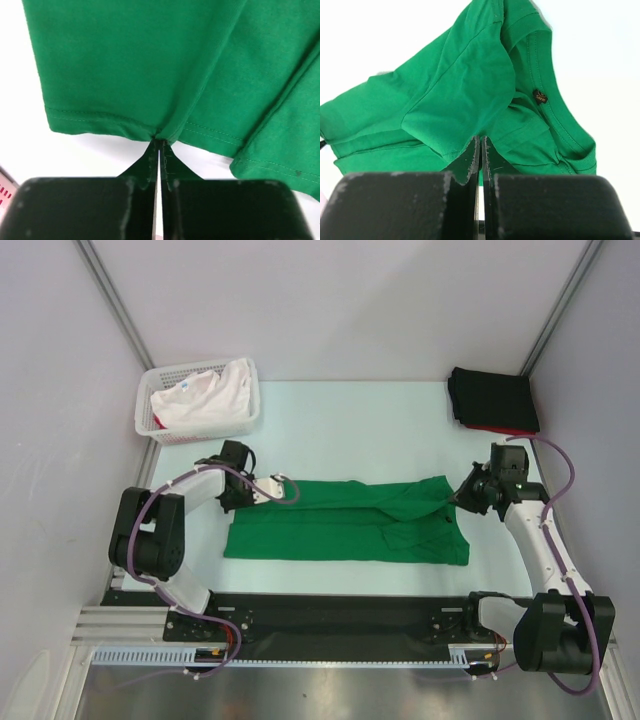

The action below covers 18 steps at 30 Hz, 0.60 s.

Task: Fold and stack the t-shirts
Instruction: Fold the tshirt

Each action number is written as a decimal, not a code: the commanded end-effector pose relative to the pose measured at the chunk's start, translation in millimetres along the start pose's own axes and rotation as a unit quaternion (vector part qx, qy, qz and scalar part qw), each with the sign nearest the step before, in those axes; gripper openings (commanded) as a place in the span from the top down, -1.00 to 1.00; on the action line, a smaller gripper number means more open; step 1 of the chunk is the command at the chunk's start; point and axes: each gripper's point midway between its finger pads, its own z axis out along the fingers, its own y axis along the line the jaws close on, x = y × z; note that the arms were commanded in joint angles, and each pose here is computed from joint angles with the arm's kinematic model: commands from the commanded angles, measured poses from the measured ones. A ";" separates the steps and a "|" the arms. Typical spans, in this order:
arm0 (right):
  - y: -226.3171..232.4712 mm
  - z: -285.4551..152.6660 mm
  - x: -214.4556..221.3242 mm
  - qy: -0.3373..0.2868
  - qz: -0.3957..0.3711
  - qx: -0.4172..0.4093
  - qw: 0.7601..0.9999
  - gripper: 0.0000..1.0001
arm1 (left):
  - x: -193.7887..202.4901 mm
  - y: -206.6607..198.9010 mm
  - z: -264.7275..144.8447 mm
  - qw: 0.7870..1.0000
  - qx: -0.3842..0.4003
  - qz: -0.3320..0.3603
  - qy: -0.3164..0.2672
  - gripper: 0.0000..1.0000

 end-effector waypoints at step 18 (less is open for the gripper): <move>10.7 -10.5 -6.7 -0.016 0.000 -0.025 1.000 1.00 | 1.1 26.3 -37.6 0.995 -0.054 -0.070 -0.035 0.99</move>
